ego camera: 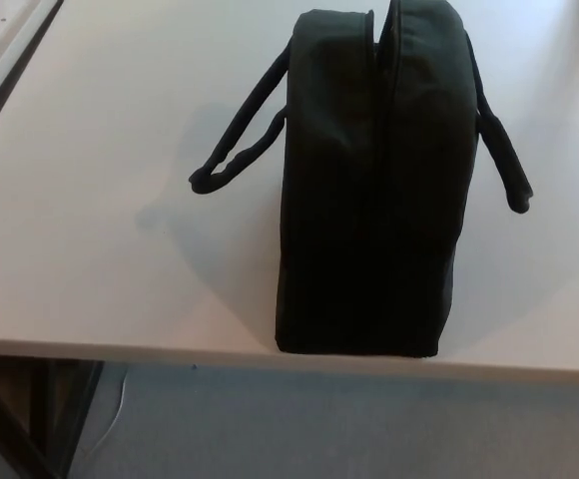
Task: A lunch bag is kept on the middle of the desk and the robot uses both its hands to grab the opening of the bag from the left and right and moves its hands away from each other to spread the bag open
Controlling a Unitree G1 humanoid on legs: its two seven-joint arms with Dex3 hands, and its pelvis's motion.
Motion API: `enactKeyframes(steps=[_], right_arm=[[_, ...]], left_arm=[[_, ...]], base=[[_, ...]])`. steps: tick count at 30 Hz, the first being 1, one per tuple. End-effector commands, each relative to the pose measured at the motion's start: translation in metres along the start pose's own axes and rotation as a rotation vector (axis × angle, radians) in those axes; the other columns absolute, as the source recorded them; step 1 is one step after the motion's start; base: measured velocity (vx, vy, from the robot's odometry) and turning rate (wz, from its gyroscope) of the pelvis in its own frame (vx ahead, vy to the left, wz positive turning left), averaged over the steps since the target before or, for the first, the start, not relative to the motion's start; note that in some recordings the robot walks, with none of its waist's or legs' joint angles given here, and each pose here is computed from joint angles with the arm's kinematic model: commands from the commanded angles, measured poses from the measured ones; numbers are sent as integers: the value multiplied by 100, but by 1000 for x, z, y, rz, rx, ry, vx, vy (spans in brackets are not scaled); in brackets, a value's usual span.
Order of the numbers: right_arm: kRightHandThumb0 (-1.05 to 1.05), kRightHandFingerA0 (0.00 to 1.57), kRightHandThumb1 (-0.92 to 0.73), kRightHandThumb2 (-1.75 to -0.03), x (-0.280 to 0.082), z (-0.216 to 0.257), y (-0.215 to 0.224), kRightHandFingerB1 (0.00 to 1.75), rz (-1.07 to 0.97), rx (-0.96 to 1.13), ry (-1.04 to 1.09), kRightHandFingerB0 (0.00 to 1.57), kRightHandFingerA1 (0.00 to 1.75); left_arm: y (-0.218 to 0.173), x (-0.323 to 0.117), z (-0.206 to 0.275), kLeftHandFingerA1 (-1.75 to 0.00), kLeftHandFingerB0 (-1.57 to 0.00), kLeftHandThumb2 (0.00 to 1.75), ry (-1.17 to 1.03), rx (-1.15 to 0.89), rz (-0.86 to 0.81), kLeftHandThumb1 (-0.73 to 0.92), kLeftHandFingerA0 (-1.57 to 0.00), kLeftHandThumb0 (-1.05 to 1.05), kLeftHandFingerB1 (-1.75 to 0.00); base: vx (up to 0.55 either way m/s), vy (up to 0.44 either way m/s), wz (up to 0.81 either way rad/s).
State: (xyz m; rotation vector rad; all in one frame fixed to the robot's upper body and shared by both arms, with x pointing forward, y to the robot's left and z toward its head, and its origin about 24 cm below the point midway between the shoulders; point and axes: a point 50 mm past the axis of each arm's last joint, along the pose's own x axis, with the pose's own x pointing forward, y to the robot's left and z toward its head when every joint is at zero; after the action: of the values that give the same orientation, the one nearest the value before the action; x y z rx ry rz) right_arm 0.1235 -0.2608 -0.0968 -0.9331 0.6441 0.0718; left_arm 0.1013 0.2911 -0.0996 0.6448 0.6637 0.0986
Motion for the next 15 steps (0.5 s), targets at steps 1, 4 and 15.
enactKeyframes(steps=[1, 4, 15], right_arm=[[-25, 53, -52, -55, -23, 21, -27, 32, -388, 30, -408, 33, 42], [-30, 34, -56, -57, -31, 13, -43, 29, -522, 62, -409, 18, 35], [-19, 3, -41, -88, -54, 30, -165, 49, -975, 66, -614, 0, 49]], left_arm=[[47, -21, 35, -41, -31, 56, -508, 4, 319, 55, -62, -13, -31], [61, -31, 39, -60, -15, 84, -595, 44, 436, 35, -43, -6, -49], [146, -62, 109, -54, -12, 82, -1029, 217, 763, 35, -27, -2, -47]], base=[[0, 0, 0], [0, 0, 0], [0, 0, 0]])
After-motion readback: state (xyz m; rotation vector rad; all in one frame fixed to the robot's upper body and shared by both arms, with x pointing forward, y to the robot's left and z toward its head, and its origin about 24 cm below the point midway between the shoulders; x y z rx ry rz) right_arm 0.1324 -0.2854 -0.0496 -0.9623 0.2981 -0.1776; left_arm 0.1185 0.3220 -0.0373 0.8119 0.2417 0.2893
